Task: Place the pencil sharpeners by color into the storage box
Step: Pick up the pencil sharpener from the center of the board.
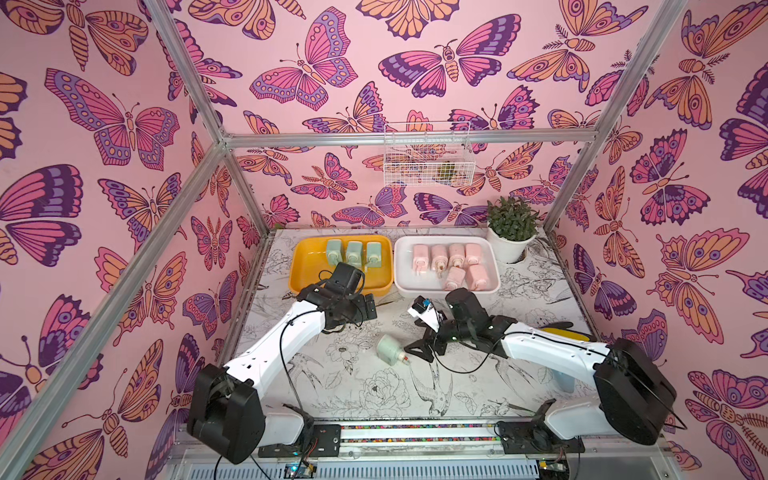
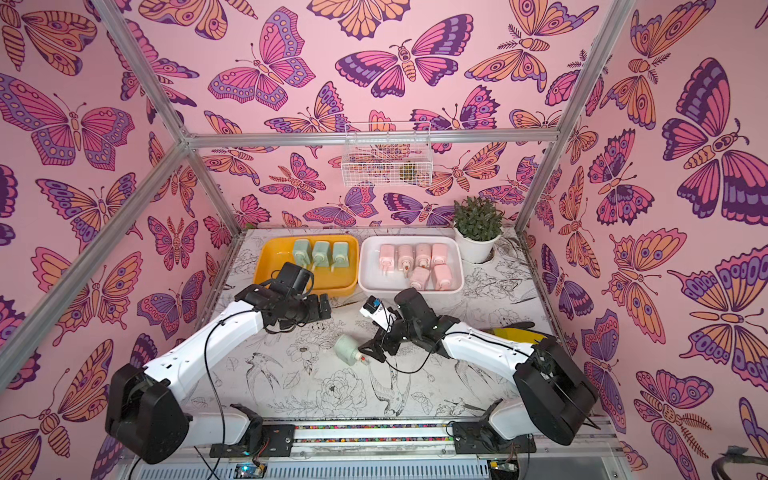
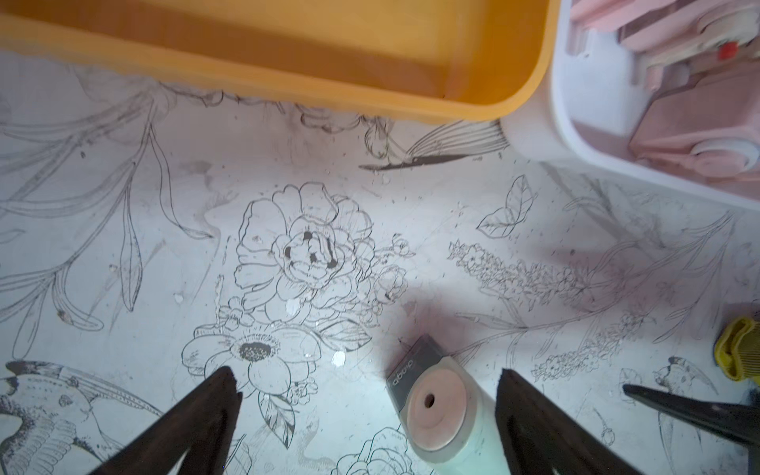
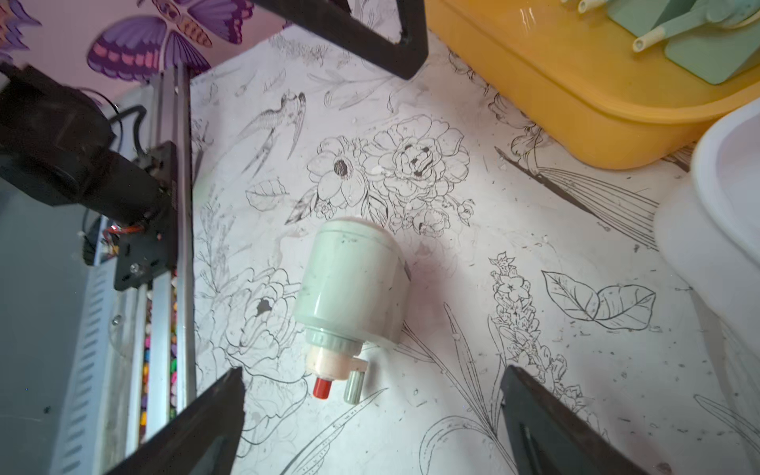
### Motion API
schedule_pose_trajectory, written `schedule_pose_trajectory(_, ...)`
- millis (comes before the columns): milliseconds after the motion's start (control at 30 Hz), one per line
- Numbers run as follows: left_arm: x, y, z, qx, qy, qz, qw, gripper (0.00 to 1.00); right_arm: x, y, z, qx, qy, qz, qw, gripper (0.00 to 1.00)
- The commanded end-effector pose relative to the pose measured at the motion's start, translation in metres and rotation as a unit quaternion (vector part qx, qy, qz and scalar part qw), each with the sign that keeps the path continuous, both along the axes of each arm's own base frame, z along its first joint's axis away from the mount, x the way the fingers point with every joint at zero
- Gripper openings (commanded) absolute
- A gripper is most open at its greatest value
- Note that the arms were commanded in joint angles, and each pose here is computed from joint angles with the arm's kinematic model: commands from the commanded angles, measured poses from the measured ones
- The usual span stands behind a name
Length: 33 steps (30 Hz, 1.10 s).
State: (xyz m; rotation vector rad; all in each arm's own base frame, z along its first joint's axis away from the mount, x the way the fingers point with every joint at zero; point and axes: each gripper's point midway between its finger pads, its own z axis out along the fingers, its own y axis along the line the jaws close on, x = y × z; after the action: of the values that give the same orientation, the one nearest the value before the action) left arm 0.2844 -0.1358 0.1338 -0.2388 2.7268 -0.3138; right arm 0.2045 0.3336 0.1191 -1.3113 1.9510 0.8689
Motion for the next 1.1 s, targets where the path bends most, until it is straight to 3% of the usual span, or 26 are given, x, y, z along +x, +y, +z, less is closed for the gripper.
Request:
schedule_pose_trajectory(0,-0.014,0.006,-0.003,0.001,0.012,0.009,1.000,1.00,0.037,-0.010,-0.007,-0.040,-0.081,-0.067,0.994,1.00)
schedule_pose_trajectory(200,-0.031,0.017,-0.018,0.044,0.053,-0.019,0.997,1.00,0.048,-0.016,-0.032,-0.096,-0.099,-0.069,0.988,1.00)
schedule_pose_trajectory(333,-0.047,0.027,-0.023,0.064,0.082,-0.015,0.995,1.00,0.040,-0.005,-0.037,-0.110,-0.096,-0.028,0.989,0.99)
schedule_pose_trajectory(667,-0.087,0.031,-0.042,0.048,0.141,-0.014,0.989,1.00,0.016,0.013,-0.046,-0.111,-0.063,0.028,0.991,1.00)
schedule_pose_trajectory(900,-0.091,0.019,-0.058,0.057,0.174,-0.033,0.983,1.00,0.000,0.018,-0.045,-0.114,-0.061,0.054,0.990,1.00)
schedule_pose_trajectory(1067,-0.084,0.009,-0.052,0.053,0.155,-0.043,0.985,1.00,-0.011,0.025,-0.045,-0.114,-0.064,0.066,0.989,1.00)
